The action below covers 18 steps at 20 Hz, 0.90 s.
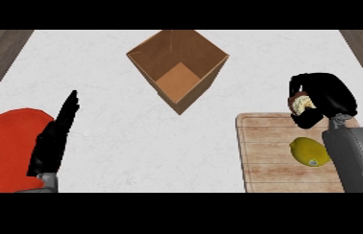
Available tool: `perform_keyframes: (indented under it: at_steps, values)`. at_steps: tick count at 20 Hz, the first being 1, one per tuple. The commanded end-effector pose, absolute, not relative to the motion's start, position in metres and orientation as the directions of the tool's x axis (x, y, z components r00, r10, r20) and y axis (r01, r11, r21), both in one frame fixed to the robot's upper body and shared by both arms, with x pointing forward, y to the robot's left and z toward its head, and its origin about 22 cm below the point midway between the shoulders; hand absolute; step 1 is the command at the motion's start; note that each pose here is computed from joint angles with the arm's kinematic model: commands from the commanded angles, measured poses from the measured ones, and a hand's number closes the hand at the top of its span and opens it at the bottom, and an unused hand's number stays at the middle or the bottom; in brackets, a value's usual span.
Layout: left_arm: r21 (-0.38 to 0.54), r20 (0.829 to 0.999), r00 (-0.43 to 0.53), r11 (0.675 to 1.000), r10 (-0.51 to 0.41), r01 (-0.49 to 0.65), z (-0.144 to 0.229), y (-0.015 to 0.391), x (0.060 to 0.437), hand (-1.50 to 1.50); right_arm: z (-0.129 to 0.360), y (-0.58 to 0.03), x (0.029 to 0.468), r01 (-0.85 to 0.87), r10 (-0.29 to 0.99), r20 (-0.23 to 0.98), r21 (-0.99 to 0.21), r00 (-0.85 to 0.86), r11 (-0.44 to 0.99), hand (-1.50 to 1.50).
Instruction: Pick the cupcake from the cutting board and place it in the cardboard box
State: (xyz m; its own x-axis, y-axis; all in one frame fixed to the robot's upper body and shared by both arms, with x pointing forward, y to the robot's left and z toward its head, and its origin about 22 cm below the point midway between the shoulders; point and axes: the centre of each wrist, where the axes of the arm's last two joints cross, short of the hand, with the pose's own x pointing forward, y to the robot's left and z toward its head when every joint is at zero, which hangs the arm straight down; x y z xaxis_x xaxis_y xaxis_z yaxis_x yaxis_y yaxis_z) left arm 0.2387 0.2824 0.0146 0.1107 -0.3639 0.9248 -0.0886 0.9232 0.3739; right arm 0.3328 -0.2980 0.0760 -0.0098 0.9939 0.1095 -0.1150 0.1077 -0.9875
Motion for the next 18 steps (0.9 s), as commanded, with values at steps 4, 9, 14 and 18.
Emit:
perform_keyframes:
  at_steps: [4,9,14,18]
  values:
    - [0.372,0.925,0.123,0.923,-0.36,-0.102,0.007,0.286,0.24,0.0,0.123,-0.294,0.323,0.003,0.956,0.261,-0.964,-0.134,0.264,1.5]
    - [0.367,0.925,0.143,0.926,-0.353,-0.089,0.001,0.285,0.238,0.0,0.158,-0.254,0.324,0.05,0.797,0.494,-0.839,-0.347,0.542,1.5]
    - [0.376,0.924,0.116,0.921,-0.364,-0.103,0.024,0.295,0.236,0.0,0.2,-0.245,0.313,0.011,0.728,0.54,-0.8,-0.421,0.6,1.5]
    - [0.376,0.924,0.104,0.922,-0.367,-0.095,0.016,0.29,0.23,0.0,0.218,-0.203,0.337,-0.001,0.7,0.558,-0.782,-0.447,0.623,1.5]
